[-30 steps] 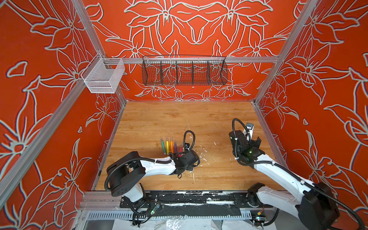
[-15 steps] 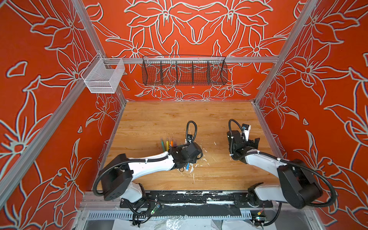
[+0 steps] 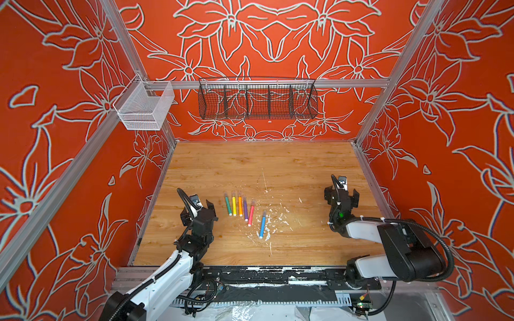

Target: Insert the pens into the pen caps

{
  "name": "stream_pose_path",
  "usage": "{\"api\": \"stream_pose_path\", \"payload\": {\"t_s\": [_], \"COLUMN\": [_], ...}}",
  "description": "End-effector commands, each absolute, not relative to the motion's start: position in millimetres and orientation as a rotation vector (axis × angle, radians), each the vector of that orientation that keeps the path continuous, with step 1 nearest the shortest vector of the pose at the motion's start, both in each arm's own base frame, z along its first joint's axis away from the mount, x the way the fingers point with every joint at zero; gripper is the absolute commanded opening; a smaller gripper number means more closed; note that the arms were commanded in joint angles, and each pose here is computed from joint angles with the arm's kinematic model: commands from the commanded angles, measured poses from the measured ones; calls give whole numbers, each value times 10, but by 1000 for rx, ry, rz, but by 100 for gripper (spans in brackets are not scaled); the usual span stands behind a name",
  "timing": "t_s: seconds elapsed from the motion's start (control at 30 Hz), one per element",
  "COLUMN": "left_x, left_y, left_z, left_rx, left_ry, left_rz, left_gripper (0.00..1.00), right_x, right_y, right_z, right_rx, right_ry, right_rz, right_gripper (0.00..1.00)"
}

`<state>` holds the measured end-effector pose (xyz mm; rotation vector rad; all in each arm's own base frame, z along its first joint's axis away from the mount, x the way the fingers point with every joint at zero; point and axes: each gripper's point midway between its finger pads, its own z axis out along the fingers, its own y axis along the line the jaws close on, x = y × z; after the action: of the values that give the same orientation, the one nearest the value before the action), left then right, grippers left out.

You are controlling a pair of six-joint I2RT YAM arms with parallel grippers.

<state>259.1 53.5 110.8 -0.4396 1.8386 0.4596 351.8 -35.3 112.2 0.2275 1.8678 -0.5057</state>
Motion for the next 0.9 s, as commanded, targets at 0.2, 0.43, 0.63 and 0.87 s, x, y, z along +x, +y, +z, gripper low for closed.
{"api": "stream_pose_path", "payload": {"t_s": [0.2, 0.43, 0.63, 0.87], "left_x": [3108, 3634, 3611, 3617], "left_y": [679, 356, 368, 360], "left_z": [1189, 887, 891, 891], "left_rx": [-490, -249, -258, -253], "left_ry": [1747, 1984, 1970, 1970], "left_rz": [261, 150, 142, 142], "left_gripper": [94, 97, 97, 97], "right_x": [3572, 3570, 3569, 3569], "right_y": [-226, -228, -226, -226], "right_z": [1172, 1175, 1168, 1168], "right_rx": [167, 168, 167, 167], "right_ry": [1839, 1838, 1841, 1841], "right_rz": [-375, -374, -375, -375], "right_gripper": [97, 97, 97, 97]}}
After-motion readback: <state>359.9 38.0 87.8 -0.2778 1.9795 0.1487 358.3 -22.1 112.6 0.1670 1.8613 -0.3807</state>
